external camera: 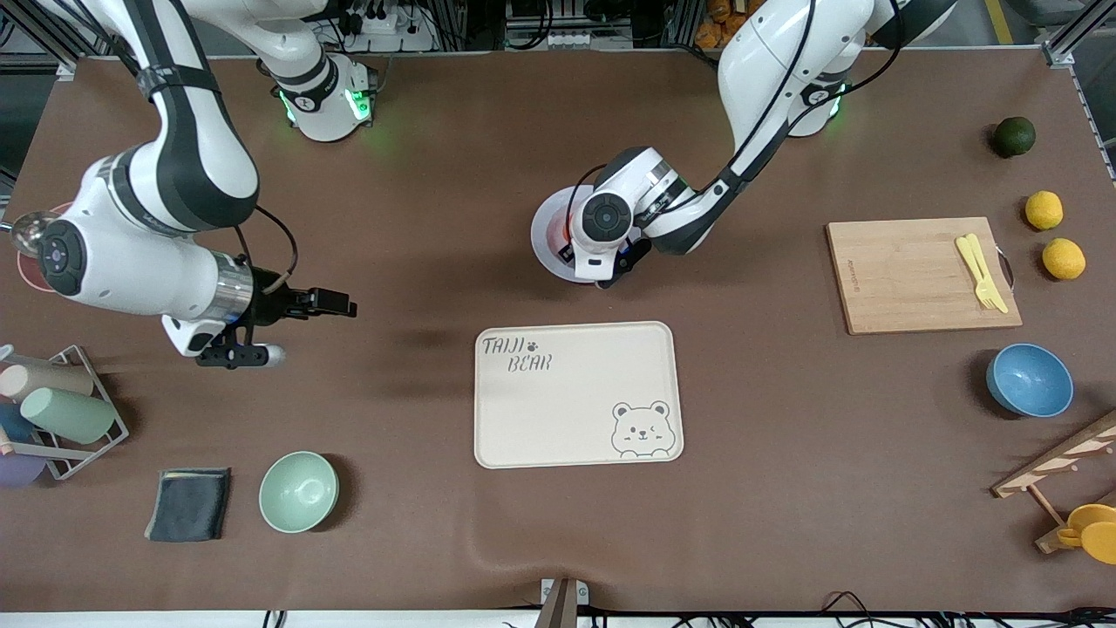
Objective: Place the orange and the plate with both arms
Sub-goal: 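Lift the orange with the left gripper and lower it onto the plate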
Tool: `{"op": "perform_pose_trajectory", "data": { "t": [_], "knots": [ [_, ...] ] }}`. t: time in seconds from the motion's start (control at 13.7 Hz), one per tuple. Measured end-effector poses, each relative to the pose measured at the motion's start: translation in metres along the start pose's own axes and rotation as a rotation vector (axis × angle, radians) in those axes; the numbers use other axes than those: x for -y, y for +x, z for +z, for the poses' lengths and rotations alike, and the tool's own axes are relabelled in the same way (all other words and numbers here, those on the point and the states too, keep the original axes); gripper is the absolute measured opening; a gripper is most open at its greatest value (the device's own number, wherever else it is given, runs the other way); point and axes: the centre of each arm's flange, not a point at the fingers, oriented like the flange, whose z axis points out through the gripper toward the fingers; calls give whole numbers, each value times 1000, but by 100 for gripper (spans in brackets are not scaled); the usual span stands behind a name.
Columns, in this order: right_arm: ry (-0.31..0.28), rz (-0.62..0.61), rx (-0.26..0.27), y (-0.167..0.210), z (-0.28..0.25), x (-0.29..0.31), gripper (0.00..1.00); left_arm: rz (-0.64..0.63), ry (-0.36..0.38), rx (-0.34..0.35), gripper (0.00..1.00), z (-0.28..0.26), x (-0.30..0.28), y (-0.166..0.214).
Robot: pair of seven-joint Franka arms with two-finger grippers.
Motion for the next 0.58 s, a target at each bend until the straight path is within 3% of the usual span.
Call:
{"op": "perform_pose_trajectory", "data": {
  "t": [0.29, 0.58],
  "knots": [
    [30, 4, 15, -1, 6, 8, 100, -8, -82, -21, 100, -45, -10, 8],
    [34, 3, 19, -2, 7, 9, 100, -30, -208, -119, 100, -173, -10, 35]
  ]
}}
